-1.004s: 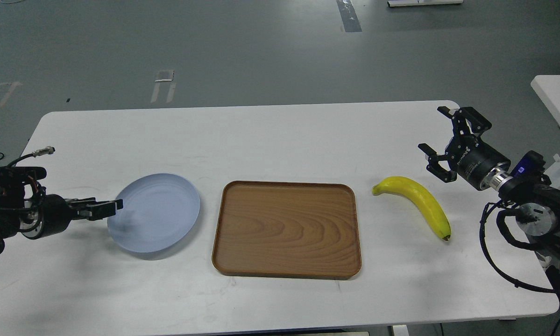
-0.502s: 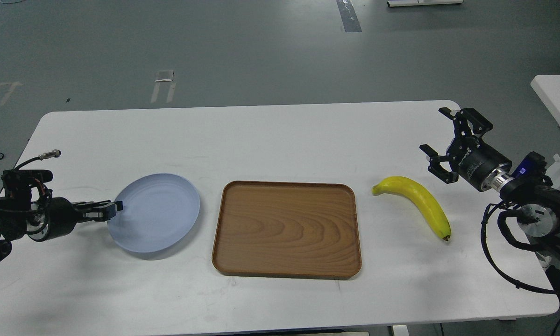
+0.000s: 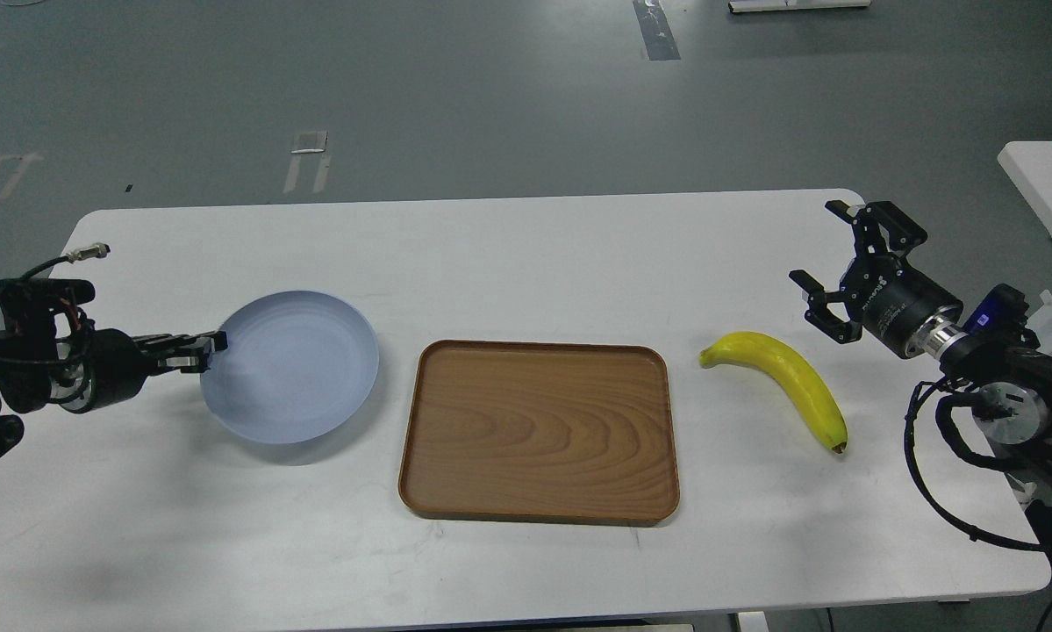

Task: Place banana on plate with both arms
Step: 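Lift the plate with the left gripper and set it on the tray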

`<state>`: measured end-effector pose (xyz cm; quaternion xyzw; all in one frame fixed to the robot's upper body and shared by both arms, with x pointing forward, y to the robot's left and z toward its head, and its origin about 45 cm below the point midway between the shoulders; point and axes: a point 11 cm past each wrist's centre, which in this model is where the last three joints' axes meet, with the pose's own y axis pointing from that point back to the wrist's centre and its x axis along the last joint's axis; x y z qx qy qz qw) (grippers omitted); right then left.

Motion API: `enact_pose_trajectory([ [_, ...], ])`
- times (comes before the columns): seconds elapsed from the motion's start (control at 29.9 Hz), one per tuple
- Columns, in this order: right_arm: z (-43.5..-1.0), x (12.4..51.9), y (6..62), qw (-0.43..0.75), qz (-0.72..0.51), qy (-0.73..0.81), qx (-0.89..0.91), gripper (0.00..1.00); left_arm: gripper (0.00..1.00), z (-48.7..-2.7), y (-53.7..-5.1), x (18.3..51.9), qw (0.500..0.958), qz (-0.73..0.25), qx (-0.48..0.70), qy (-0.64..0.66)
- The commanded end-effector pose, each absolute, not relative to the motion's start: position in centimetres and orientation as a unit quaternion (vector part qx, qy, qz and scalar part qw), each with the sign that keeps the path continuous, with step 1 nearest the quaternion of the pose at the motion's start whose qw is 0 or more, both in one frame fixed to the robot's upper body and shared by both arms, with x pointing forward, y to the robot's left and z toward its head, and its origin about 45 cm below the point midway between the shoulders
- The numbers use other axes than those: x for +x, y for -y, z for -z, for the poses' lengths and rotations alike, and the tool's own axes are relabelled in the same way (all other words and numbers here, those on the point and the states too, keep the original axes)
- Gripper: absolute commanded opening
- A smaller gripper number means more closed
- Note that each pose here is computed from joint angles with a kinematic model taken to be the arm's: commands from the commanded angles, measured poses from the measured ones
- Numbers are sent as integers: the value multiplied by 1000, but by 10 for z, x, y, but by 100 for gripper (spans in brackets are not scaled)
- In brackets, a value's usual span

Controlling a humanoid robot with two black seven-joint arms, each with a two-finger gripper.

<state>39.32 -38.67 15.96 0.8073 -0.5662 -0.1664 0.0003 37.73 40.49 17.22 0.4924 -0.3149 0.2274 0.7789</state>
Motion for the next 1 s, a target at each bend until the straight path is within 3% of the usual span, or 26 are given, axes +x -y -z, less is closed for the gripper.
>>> enact_pose_trajectory([
  [0.0, -160, 393, 388, 1, 166, 567, 807, 100, 0, -209, -369, 395, 791, -205, 455, 355],
  [0.13, -160, 392, 390, 2, 165, 568, 806, 100, 0, -231, -321, 402, 802, -157, 422, 392],
  [0.2, -160, 392, 390, 2, 165, 569, 806, 100, 0, -238, -270, 407, 813, -103, 395, 415],
  [0.57, -160, 392, 392, 4, 164, 571, 805, 100, 0, -204, -132, 410, 822, 13, 356, 444],
  [0.97, -165, 385, 416, 15, 155, 586, 795, 100, 0, -146, -124, 402, 821, 41, 404, 401],
])
